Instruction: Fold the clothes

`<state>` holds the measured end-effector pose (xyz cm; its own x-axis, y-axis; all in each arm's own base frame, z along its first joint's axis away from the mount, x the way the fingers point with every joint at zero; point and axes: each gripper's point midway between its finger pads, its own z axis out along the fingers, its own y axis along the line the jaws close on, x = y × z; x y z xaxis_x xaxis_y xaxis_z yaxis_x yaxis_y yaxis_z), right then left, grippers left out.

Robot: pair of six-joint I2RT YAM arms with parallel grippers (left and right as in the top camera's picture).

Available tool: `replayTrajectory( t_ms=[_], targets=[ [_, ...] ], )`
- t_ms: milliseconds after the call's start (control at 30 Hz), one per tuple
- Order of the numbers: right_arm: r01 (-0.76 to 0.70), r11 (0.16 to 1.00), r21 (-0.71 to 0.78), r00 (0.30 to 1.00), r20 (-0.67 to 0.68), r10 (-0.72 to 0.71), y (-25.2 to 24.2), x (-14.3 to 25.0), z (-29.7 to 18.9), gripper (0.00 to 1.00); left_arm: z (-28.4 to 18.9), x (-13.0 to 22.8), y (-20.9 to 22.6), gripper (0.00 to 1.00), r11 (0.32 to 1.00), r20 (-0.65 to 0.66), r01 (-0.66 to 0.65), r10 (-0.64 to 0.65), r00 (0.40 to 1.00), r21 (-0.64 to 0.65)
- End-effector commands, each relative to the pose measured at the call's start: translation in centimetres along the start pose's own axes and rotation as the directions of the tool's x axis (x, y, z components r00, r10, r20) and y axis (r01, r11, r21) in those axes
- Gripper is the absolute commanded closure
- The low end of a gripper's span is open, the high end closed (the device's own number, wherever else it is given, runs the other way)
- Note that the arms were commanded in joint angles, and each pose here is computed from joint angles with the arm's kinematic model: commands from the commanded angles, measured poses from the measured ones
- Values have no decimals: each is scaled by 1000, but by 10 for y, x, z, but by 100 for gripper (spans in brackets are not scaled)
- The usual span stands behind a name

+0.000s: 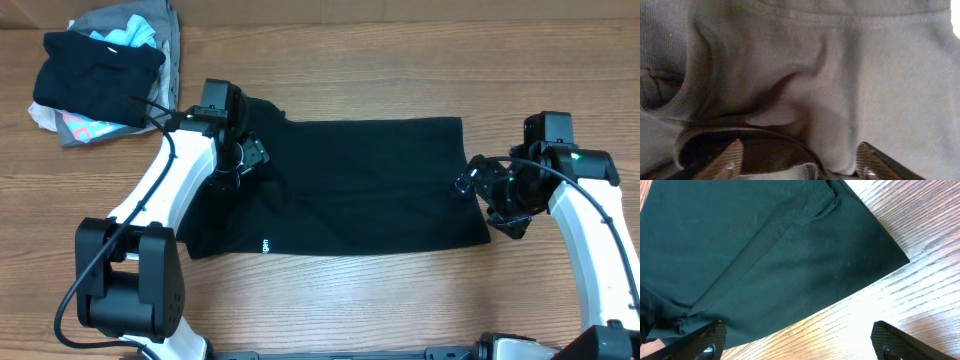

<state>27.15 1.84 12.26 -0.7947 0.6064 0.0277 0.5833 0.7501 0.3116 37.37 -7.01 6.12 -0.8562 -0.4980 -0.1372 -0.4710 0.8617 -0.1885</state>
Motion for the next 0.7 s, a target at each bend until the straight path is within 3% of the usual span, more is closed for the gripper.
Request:
replayTrajectory(
  t_ms=[0,300,333,367,433,500,533,600,667],
  targets=[
    [5,1000,1,1000,1,-5,-1,0,0,3,-3,-7,6,19,995,15,-80,81,997,-56],
    [6,1000,-1,1000,4,-6,0,-1,0,3,-46,-4,34,22,969,-53,-115,106,993,-218],
    [6,1000,0,1000,2,-6,-1,0,0,4,-47,1,38,25,966,-76,-117,102,992,-232],
    [5,1000,2,1000,-1,-5,-1,0,0,6,-49,6,43,35,962,-97,-113,92,991,-250],
    [3,1000,5,1000,-6,-3,-2,2,0,20,-52,16,50,69,954,-139,-119,83,987,-275],
    [2,1000,5,1000,-13,-2,-2,3,0,44,-54,25,53,90,951,-174,-128,81,981,-283],
    [2,1000,0,1000,-19,-2,-1,5,1,54,-53,31,50,96,954,-202,-145,92,975,-263],
    [9,1000,-18,999,-39,-9,3,10,1,71,-51,45,37,96,961,-263,-207,154,952,-185],
    [27,999,-41,998,-63,-29,11,17,2,81,-49,62,22,96,958,-317,-268,224,921,-100]
  ],
)
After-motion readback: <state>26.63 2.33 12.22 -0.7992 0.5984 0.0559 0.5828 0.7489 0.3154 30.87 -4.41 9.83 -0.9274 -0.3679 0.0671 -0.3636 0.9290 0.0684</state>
